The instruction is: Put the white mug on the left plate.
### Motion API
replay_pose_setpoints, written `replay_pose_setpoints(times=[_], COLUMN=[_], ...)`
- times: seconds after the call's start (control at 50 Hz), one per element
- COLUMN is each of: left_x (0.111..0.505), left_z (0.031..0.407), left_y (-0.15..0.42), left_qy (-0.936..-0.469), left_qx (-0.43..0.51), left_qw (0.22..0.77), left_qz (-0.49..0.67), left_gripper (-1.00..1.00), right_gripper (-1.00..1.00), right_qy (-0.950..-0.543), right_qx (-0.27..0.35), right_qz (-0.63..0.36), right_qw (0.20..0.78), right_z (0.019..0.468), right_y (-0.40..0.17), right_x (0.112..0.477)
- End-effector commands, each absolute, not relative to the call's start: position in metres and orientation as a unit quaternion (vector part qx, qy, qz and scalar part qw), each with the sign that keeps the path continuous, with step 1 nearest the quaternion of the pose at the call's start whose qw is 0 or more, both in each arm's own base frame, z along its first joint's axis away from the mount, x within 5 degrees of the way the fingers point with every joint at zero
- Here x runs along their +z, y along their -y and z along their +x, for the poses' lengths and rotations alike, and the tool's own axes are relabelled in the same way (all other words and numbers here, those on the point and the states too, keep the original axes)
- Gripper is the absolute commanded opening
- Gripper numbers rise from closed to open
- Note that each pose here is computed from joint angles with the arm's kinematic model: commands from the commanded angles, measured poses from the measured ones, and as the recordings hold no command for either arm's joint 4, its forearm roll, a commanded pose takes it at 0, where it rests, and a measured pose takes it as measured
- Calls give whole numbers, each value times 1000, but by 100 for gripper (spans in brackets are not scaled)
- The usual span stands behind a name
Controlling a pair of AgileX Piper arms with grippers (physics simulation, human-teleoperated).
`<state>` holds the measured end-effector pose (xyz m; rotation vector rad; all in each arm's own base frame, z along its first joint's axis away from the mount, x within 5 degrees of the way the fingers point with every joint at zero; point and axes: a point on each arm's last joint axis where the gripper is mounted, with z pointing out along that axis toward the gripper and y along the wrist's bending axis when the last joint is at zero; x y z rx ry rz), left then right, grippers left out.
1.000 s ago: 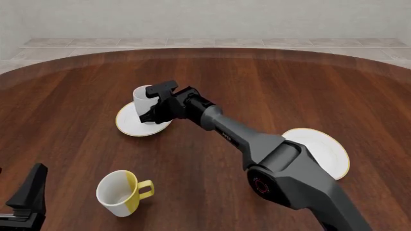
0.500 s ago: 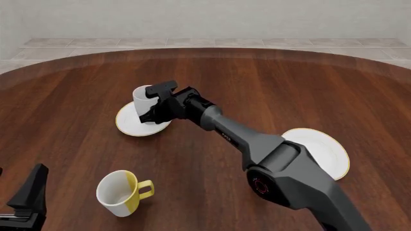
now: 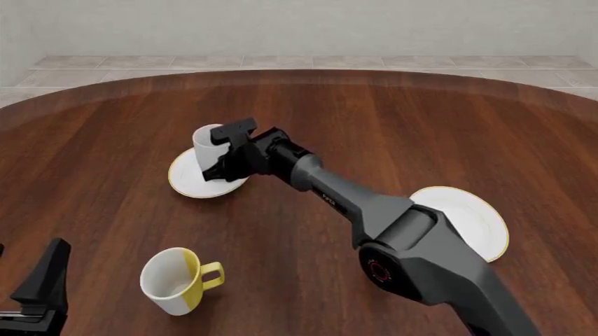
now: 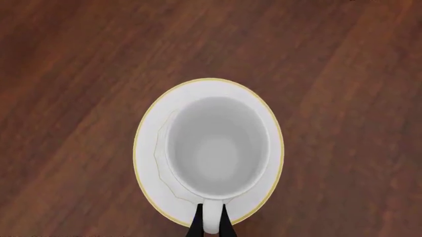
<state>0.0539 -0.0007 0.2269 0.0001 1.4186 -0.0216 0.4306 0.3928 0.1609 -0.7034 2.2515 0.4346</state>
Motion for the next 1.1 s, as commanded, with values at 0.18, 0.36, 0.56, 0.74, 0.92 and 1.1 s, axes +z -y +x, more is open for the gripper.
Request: replay_pose_setpoints(times=[0.18,0.36,0.56,0.74,0.92,1.1], left_x=[227,226,227,226,226,225], left_z=[54,54,54,54,54,54], left_y=[1,1,1,1,1,1], left_qy=[-652,-652,-652,-652,-653,-653], left_qx=[-10,-10,-10,-9,-9,-9], left_qw=[758,758,758,758,758,757], left_qz=[0,-1,0,0,0,0], left_gripper=[100,100,100,100,100,100], right_gripper=[-100,-100,-100,-100,100,100], right_qy=[-878,-878,-879,-878,-879,-879], right_qx=[164,163,160,161,162,159], right_qz=[-280,-281,-283,-282,-281,-282], right_qw=[351,351,350,350,350,349], right_z=[427,428,429,428,429,431], right_y=[-395,-395,-393,-393,-393,-392], right_x=[147,146,143,143,141,139])
